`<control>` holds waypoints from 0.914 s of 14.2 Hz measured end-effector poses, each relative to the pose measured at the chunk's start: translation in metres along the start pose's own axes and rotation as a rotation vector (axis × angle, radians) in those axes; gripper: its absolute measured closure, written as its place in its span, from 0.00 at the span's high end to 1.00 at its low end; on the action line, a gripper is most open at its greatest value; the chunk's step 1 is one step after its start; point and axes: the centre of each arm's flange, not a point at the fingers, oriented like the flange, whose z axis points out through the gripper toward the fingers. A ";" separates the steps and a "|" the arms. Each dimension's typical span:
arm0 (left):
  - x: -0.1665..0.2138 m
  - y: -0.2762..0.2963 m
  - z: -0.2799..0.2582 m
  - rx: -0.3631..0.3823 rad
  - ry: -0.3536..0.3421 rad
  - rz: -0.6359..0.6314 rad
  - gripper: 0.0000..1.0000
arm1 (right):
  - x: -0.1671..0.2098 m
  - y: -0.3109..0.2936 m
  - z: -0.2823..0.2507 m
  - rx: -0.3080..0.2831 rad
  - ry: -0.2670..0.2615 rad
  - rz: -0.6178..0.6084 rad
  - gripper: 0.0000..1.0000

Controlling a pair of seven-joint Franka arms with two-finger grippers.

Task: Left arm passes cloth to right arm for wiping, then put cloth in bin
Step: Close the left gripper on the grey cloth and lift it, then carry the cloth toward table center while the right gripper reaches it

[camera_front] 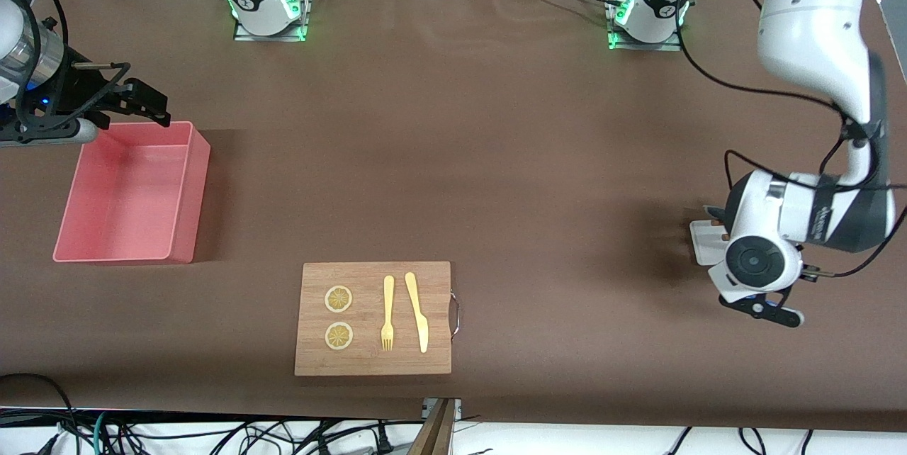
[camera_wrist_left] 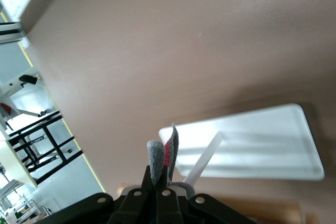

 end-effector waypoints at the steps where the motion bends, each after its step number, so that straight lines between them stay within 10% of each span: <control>1: -0.011 -0.005 -0.025 -0.005 0.000 -0.007 0.03 | 0.000 0.000 0.000 0.000 0.000 0.000 1.00; 13: -0.066 0.146 -0.235 -0.520 0.163 0.041 0.06 | 0.001 0.002 0.001 0.000 -0.003 0.004 1.00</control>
